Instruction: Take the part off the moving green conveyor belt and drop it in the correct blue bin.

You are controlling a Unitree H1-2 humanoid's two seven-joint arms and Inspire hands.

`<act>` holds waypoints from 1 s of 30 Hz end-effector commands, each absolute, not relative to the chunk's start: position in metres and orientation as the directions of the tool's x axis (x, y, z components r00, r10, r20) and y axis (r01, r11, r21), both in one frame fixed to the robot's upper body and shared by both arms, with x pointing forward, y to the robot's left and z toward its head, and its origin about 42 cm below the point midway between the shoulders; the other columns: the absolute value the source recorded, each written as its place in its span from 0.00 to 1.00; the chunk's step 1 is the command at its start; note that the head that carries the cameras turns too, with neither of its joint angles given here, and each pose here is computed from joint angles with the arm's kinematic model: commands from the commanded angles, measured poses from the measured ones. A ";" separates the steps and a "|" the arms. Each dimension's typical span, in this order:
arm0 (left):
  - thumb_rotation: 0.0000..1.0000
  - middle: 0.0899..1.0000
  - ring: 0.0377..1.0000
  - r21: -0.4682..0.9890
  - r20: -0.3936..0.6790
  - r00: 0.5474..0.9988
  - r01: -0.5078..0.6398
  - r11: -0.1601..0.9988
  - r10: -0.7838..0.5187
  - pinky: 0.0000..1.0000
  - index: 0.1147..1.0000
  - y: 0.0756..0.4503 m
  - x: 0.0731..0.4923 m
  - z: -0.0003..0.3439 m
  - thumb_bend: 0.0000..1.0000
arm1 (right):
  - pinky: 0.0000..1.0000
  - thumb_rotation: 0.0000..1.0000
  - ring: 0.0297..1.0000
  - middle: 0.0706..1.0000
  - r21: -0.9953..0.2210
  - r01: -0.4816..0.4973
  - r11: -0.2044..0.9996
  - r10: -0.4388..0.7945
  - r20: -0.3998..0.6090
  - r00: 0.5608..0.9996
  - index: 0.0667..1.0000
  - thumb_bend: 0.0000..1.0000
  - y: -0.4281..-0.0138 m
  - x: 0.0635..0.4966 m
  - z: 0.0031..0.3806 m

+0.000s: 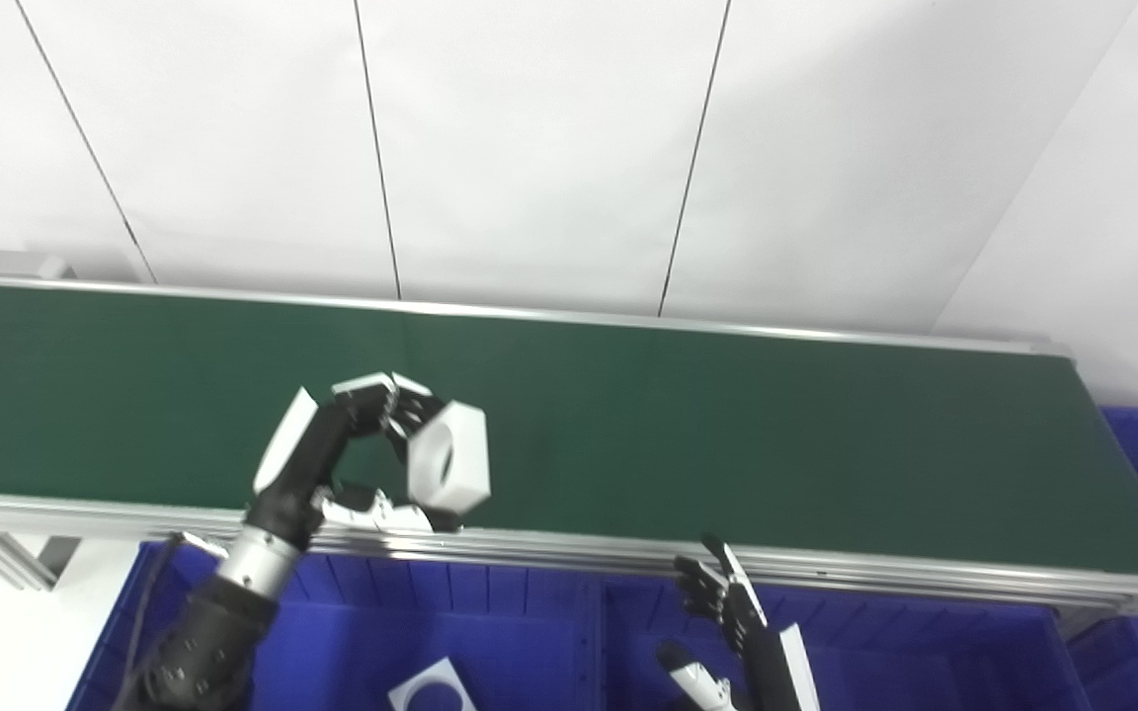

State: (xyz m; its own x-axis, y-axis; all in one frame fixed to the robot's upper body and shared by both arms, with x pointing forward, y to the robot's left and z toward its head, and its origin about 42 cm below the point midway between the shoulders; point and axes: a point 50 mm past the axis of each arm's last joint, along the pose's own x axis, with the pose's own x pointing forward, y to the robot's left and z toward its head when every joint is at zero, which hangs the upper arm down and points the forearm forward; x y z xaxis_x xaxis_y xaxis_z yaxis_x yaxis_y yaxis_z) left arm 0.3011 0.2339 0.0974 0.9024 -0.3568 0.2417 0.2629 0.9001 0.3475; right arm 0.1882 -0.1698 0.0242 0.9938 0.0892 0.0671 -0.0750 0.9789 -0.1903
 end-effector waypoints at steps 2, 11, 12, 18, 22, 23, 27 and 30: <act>0.00 0.43 0.38 0.414 0.265 0.886 0.252 0.875 -0.381 0.31 0.45 0.228 0.296 0.097 0.50 | 0.76 0.70 0.80 0.82 -0.166 -0.064 0.984 0.091 0.161 0.983 0.94 0.79 -0.166 0.194 0.039; 0.00 0.46 0.41 0.499 0.053 0.892 0.366 0.785 -0.450 0.40 0.42 0.229 0.253 0.047 0.50 | 0.74 0.71 0.78 0.82 -0.179 -0.050 0.983 0.084 0.188 0.979 0.93 0.77 -0.166 0.194 0.046; 0.00 0.46 0.41 0.509 0.041 0.889 0.374 0.775 -0.457 0.40 0.42 0.229 0.251 0.044 0.50 | 0.74 0.71 0.78 0.82 -0.183 -0.050 0.982 0.085 0.191 0.978 0.93 0.77 -0.166 0.195 0.047; 0.00 0.46 0.41 0.600 -0.024 0.868 0.409 0.688 -0.495 0.38 0.42 0.228 0.246 0.038 0.50 | 0.73 0.71 0.78 0.81 -0.183 -0.049 0.982 0.086 0.199 0.976 0.93 0.78 -0.168 0.195 0.051; 0.00 0.44 0.38 0.676 -0.096 0.854 0.433 0.596 -0.511 0.33 0.45 0.225 0.245 0.038 0.50 | 0.72 0.71 0.78 0.81 -0.186 -0.043 0.982 0.082 0.203 0.976 0.93 0.78 -0.170 0.195 0.055; 0.00 0.44 0.38 0.692 -0.110 0.851 0.436 0.576 -0.513 0.33 0.45 0.225 0.245 0.038 0.50 | 0.71 0.71 0.78 0.81 -0.188 -0.042 0.981 0.081 0.204 0.976 0.93 0.77 -0.170 0.195 0.056; 0.00 0.43 0.38 0.793 -0.215 0.841 0.447 0.415 -0.496 0.34 0.46 0.217 0.247 0.038 0.50 | 0.70 0.72 0.77 0.81 -0.201 -0.038 0.979 0.080 0.205 0.975 0.93 0.76 -0.172 0.194 0.058; 0.00 0.44 0.51 0.864 -0.285 0.858 0.423 0.272 -0.427 0.50 0.45 0.211 0.247 0.035 0.51 | 0.69 0.72 0.76 0.80 -0.198 -0.030 0.980 0.073 0.211 0.975 0.93 0.76 -0.173 0.194 0.059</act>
State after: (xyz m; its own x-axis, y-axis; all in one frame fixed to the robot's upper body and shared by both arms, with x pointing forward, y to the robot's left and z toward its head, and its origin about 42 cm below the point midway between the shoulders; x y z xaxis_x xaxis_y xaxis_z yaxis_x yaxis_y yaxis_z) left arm 0.2364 0.2135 0.0229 0.8334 -0.4522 -0.3177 0.4833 0.3176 0.8158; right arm 0.1906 -0.1776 0.0451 0.9887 0.0676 0.1340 -0.0368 0.9747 -0.2203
